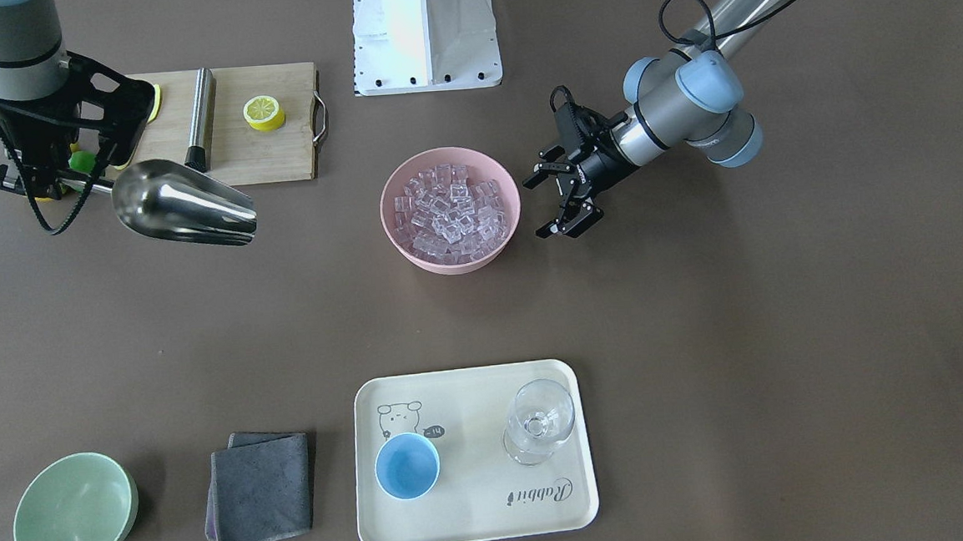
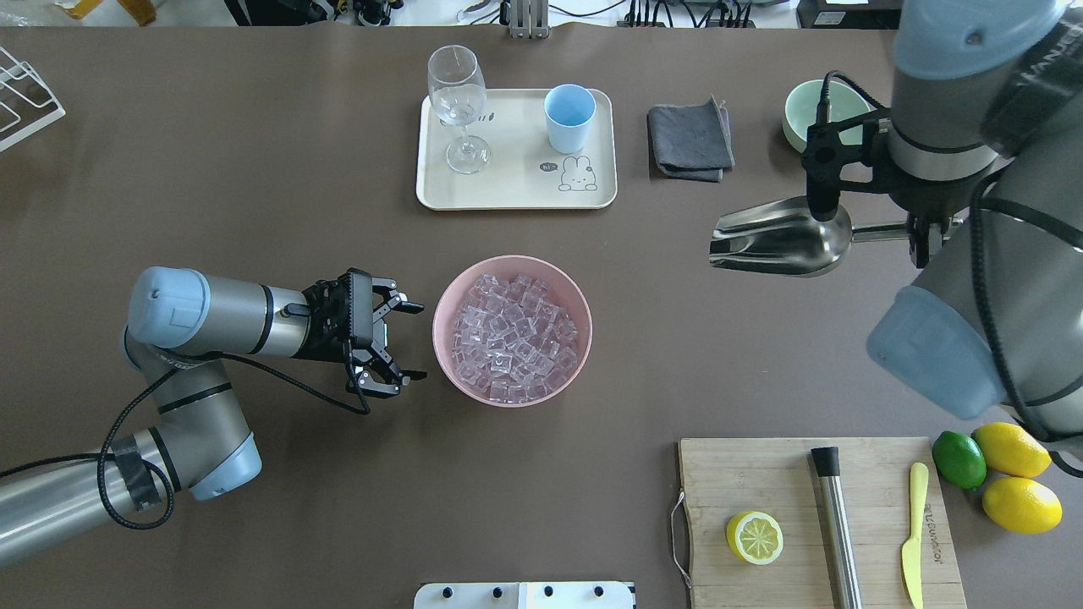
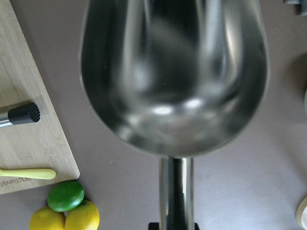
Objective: Put ice in cup with scoop
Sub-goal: 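Carry the scoop over the pink bowl with the right gripper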
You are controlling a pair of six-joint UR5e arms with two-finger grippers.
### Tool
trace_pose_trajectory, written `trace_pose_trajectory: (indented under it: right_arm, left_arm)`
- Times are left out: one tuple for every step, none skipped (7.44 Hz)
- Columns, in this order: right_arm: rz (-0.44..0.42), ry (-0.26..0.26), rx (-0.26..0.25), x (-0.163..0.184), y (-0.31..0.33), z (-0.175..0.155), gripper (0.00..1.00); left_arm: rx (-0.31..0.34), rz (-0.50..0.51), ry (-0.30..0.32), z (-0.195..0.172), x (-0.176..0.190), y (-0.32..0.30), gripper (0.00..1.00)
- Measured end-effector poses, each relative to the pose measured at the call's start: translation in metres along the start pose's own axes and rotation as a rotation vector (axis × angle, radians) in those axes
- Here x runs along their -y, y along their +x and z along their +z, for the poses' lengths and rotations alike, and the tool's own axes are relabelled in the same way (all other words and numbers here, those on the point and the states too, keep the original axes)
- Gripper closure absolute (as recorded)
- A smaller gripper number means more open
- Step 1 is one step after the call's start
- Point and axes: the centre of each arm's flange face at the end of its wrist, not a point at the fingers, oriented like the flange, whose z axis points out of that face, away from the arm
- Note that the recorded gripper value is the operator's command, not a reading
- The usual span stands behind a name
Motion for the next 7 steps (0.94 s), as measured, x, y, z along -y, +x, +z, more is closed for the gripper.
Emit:
trace_pose_trajectory:
  right_arm:
    - [-0.039, -0.047, 0.009, 0.023, 0.001, -0.007, 1.0]
    - [-0.062, -0.078, 0.014, 0.046, 0.006, -0.017, 1.0]
    - [-0.077, -0.096, 0.021, 0.066, 0.01, -0.028, 1.0]
    - [-0.093, -0.114, 0.029, 0.087, 0.012, -0.038, 1.0]
    - [-0.115, -0.128, 0.029, 0.105, 0.008, -0.046, 1.0]
    - [-0.135, -0.138, 0.031, 0.119, 0.001, -0.055, 1.0]
    - [-0.157, -0.149, 0.034, 0.133, -0.008, -0.063, 1.0]
  left_arm:
    - [0.002, -0.02, -0.005, 0.009, 0.001, -0.007, 0.02]
    - [0.001, -0.041, -0.01, 0.019, 0.003, -0.013, 0.02]
    - [-0.003, -0.052, -0.012, 0.026, 0.006, -0.016, 0.02]
    - [-0.009, -0.056, -0.013, 0.031, 0.008, -0.016, 0.02]
    - [-0.02, -0.057, -0.01, 0.036, 0.012, -0.015, 0.02]
    - [-0.037, -0.055, -0.006, 0.041, 0.017, -0.011, 0.02]
    - [-0.055, -0.054, -0.003, 0.044, 0.02, -0.008, 0.02]
